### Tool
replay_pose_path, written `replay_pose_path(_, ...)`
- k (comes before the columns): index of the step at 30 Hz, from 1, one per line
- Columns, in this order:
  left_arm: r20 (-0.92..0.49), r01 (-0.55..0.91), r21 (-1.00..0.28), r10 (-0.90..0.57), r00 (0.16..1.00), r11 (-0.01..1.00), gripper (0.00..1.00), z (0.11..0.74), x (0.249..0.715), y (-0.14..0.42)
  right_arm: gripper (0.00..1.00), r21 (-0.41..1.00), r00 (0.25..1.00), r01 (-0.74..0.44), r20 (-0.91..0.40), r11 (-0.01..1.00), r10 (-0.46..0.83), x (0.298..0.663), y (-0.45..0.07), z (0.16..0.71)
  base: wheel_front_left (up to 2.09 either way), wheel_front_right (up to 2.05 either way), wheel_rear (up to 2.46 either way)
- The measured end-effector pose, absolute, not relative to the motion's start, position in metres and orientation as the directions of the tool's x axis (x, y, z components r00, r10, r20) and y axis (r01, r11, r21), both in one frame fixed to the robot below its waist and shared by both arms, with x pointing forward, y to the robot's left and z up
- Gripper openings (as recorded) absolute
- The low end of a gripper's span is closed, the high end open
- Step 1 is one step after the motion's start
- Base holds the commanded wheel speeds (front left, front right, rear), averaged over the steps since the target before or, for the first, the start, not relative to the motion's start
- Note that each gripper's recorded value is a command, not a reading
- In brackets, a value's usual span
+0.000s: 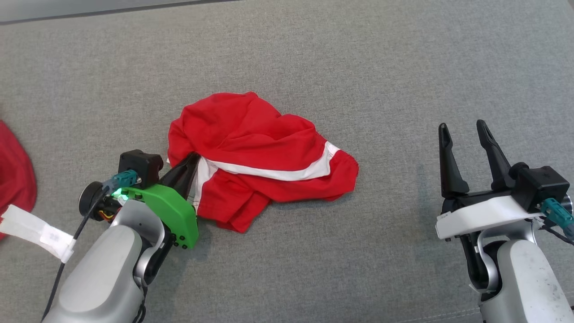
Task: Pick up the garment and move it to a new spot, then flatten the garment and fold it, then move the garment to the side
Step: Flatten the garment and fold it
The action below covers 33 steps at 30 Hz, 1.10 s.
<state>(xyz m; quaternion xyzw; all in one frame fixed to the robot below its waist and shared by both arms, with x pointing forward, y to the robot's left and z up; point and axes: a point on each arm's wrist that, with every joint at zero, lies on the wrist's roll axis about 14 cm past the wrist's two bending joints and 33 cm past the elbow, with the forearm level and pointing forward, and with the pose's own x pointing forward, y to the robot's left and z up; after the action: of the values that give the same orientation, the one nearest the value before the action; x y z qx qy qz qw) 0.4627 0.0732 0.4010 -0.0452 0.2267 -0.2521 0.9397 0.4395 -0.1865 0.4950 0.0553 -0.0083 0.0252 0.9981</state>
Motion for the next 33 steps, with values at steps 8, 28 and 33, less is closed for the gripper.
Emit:
replay_pose_path(8, -0.292, 0.379, -0.169, -0.414, 0.862, 0.91, 1.0, 0.429, 0.465, 0.089, 1.0, 0.112, 0.998, -0.061, 0.036, 0.992, 0.057, 0.437, -0.183, 0.502, 0.0, 0.0, 0.0)
replay_pose_path(28, 0.132, 0.106, -0.159, -0.085, 0.988, 0.982, 1.0, 0.541, 0.435, 0.157, 1.0, 0.081, 0.991, -0.084, 0.109, 0.993, 0.075, 0.42, -0.181, 0.536, 0.0, 0.0, 0.0)
replay_pose_path(33, 0.114, 0.126, -0.13, -0.111, 0.987, 0.984, 1.0, 0.537, 0.428, 0.151, 1.0, 0.081, 0.992, -0.078, 0.109, 0.994, 0.069, 0.415, -0.184, 0.537, 0.0, 0.0, 0.0)
